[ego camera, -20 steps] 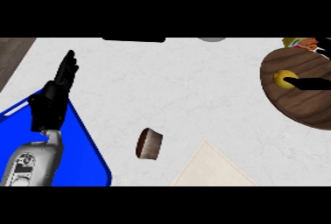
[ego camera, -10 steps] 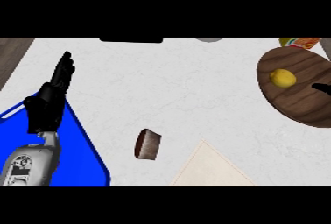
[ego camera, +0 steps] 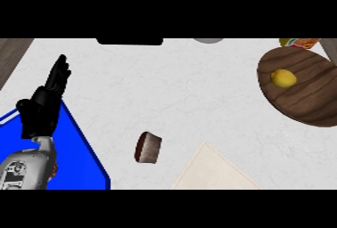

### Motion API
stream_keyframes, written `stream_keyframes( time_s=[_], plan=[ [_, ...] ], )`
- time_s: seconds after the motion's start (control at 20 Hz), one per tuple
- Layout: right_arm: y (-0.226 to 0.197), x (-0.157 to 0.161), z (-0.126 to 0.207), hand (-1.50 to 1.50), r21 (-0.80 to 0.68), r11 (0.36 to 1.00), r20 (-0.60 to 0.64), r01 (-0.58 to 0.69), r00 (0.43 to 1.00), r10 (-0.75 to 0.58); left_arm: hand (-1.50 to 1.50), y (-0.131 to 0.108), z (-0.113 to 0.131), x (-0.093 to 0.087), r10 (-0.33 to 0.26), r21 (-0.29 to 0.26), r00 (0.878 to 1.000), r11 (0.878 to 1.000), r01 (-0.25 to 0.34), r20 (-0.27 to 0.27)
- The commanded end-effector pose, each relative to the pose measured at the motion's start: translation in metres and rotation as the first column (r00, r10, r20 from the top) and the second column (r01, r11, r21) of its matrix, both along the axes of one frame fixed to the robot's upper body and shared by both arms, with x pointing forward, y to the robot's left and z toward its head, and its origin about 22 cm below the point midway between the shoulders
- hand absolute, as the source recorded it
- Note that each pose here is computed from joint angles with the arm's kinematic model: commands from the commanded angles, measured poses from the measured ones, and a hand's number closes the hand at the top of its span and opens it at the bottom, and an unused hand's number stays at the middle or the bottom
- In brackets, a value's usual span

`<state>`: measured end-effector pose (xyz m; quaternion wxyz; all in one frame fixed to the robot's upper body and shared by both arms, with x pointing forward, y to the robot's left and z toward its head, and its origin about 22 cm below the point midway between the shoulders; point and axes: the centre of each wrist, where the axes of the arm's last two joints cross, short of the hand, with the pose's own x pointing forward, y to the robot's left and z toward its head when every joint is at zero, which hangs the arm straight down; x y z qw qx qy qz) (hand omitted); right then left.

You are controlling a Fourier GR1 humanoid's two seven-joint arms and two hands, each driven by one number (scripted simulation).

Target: Pick the lemon from the placemat and place it in the bowl

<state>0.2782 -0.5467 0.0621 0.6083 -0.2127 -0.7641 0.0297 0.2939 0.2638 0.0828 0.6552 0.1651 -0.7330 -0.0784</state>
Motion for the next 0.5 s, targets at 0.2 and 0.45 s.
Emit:
stream_keyframes(
  time_s=[0.2,0.45],
  plan=[
    [-0.024,-0.043,-0.010,-1.50,0.022,0.993,0.032,-0.115,0.993,0.114,0.00,-0.004,-0.011,-0.014,0.007,0.007,1.000,1.000,-0.007,-0.002],
    [-0.020,-0.044,-0.019,-1.50,0.036,0.991,0.029,-0.129,0.991,0.128,0.00,0.003,-0.004,0.005,0.011,-0.006,1.000,1.000,-0.011,-0.012]
  ],
)
